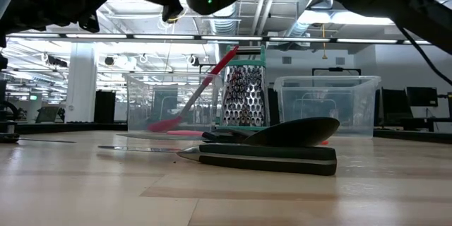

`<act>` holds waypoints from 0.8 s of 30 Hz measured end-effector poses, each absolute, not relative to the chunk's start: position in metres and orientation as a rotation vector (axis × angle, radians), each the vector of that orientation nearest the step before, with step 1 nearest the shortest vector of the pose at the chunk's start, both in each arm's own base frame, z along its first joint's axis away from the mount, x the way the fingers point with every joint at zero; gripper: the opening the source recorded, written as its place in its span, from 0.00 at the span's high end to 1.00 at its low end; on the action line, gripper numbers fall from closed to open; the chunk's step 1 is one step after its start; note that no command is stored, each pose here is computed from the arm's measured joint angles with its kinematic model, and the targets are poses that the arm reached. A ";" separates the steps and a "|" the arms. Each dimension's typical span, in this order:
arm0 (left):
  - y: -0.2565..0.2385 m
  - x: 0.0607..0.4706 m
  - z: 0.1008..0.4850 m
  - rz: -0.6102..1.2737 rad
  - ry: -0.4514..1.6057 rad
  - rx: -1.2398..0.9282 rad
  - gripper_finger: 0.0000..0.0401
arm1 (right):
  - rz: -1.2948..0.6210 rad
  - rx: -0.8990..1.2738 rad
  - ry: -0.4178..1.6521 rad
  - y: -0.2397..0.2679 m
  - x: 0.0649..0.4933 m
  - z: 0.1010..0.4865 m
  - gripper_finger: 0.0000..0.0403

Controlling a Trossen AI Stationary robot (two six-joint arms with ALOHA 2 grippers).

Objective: Pick & Place Kitchen Items
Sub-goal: Put the grey serving spoon into the bottom transparent bin

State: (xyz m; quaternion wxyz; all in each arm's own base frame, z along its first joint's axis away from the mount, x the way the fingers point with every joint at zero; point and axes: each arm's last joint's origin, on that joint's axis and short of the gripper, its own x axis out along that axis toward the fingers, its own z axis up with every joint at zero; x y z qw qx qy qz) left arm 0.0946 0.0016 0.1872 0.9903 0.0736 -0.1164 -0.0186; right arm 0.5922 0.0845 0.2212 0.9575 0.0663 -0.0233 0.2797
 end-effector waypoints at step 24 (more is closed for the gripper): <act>0.002 0.094 0.188 -0.033 -0.243 0.147 0.99 | 0.530 0.068 -0.048 0.108 0.584 0.243 0.48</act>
